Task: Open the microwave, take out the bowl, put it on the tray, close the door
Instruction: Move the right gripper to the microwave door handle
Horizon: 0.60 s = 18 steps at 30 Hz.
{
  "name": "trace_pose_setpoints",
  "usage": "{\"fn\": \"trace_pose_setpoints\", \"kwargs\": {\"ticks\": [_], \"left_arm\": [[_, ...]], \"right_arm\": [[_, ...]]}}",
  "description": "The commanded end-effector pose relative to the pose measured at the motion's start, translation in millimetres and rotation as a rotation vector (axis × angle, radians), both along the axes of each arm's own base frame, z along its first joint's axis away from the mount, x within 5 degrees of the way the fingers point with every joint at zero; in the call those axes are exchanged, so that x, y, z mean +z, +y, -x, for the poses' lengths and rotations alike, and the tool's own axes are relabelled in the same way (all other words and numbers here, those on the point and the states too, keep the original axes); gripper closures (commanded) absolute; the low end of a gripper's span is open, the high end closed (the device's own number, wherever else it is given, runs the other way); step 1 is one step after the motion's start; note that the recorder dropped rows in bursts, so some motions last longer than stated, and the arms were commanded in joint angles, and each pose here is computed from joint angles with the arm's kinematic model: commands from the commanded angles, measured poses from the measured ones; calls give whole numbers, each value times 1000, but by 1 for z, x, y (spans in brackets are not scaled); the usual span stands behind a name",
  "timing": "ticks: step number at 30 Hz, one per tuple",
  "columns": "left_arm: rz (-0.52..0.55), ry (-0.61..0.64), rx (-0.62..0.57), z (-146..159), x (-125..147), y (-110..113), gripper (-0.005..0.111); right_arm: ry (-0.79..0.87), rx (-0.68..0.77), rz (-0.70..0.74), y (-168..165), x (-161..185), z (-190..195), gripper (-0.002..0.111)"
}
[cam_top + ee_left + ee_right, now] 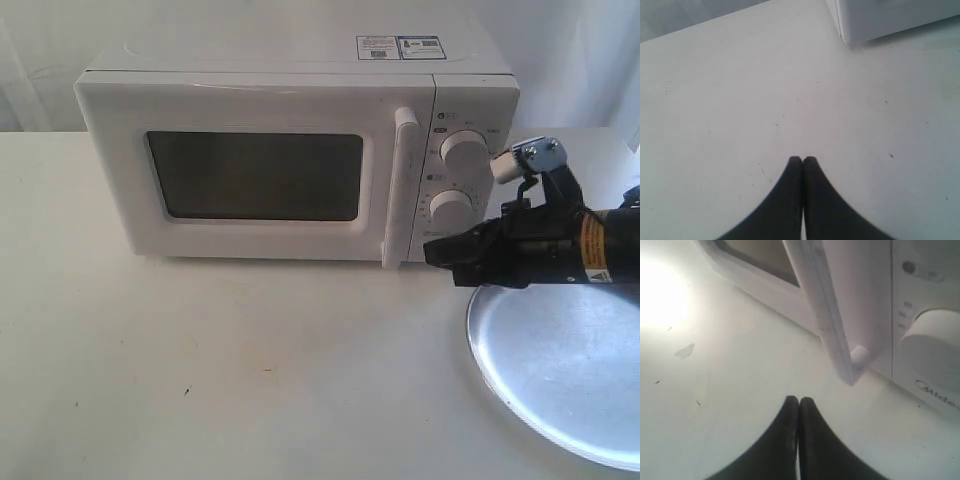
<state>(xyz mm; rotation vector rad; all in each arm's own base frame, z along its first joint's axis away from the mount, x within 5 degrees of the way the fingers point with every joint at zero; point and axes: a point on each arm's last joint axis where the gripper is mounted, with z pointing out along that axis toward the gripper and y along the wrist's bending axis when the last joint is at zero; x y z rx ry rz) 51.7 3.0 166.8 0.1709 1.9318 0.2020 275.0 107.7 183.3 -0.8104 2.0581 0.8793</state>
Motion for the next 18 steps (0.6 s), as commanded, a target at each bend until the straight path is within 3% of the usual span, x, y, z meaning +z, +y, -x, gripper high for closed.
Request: {"fn": "trace_pose_setpoints", "kwargs": {"ticks": [1, 9, 12, 18], "left_arm": [[8, -2, -3, 0, 0, 0, 107], [8, -2, -3, 0, 0, 0, 107], [8, -2, -3, 0, 0, 0, 107], [8, -2, -3, 0, 0, 0, 107]], "right_arm": [[-1, 48, -9, 3, -10, 1, 108], [-132, 206, -121, 16, 2, 9, 108], [-310, 291, -84, 28, 2, 15, 108], [-619, 9, 1, 32, -16, 33, 108]]}}
